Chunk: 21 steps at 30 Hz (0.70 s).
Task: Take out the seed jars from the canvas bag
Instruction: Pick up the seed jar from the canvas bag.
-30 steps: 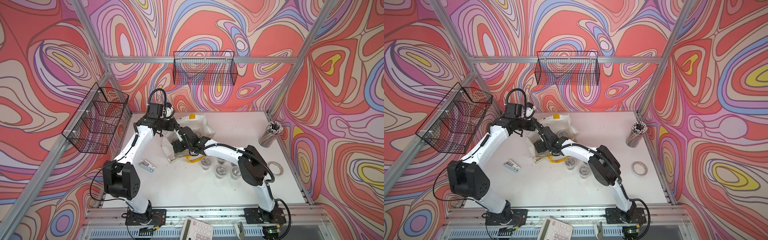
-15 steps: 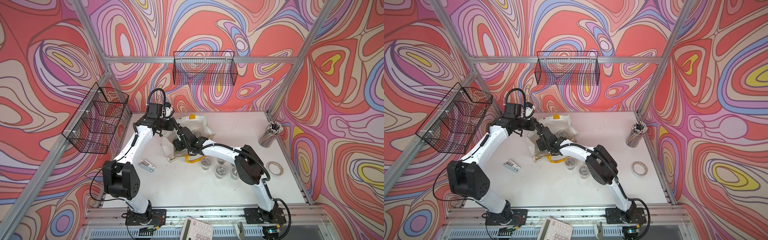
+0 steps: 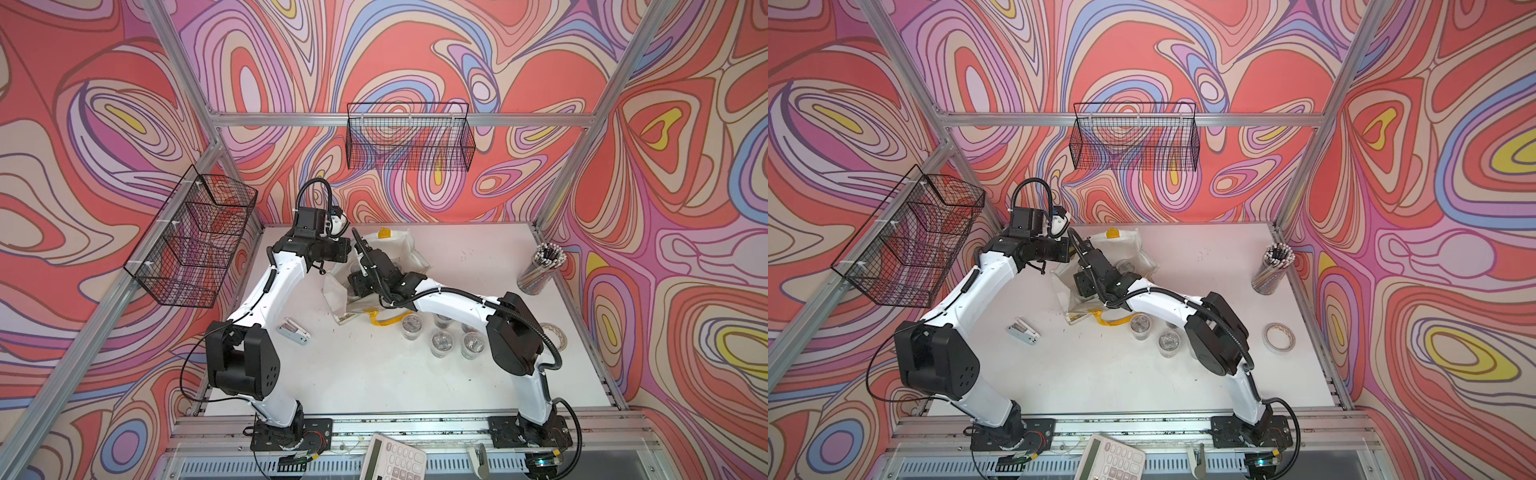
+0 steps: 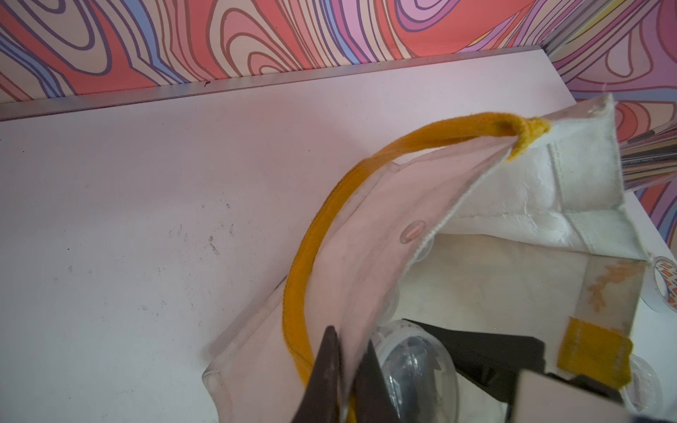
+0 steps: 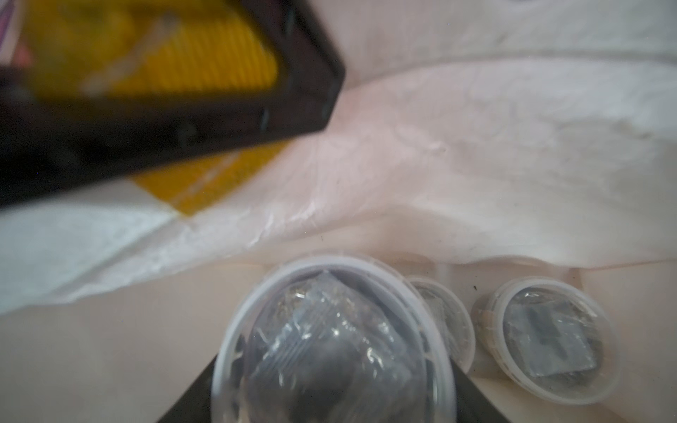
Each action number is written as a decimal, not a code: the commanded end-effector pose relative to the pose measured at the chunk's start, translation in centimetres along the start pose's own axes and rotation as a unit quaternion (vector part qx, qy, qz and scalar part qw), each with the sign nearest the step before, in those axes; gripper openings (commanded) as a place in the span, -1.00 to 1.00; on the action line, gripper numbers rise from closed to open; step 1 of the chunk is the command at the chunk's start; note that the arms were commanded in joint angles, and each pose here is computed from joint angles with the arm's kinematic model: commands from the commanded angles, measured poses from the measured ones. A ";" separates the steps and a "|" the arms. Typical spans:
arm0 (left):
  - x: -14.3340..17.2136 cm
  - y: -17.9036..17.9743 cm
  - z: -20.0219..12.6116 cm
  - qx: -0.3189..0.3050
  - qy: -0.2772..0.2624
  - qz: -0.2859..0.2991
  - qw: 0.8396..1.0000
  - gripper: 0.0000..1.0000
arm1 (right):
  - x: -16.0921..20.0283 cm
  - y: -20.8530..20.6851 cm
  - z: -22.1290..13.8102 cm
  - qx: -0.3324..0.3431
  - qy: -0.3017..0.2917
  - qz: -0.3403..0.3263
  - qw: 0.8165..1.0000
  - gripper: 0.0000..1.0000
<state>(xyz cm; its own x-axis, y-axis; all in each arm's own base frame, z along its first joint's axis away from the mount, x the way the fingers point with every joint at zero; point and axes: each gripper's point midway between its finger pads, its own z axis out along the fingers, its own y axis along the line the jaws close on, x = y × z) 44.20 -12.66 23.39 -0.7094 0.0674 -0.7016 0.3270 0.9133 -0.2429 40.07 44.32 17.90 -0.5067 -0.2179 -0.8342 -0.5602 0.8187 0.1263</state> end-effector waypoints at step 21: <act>-0.3 0.5 -0.1 -0.015 -0.013 0.003 1.000 -1.00 | -3.4 -1.6 -17.1 0.035 -0.061 0.024 0.997 -0.05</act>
<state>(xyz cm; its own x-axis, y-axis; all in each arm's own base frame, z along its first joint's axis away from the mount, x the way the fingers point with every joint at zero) 44.37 -12.32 23.01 -0.7086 0.0669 -0.7024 0.3131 0.9219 -0.2281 33.66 36.50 29.19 -0.4479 -0.1006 -0.8884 -0.5219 0.8362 0.1684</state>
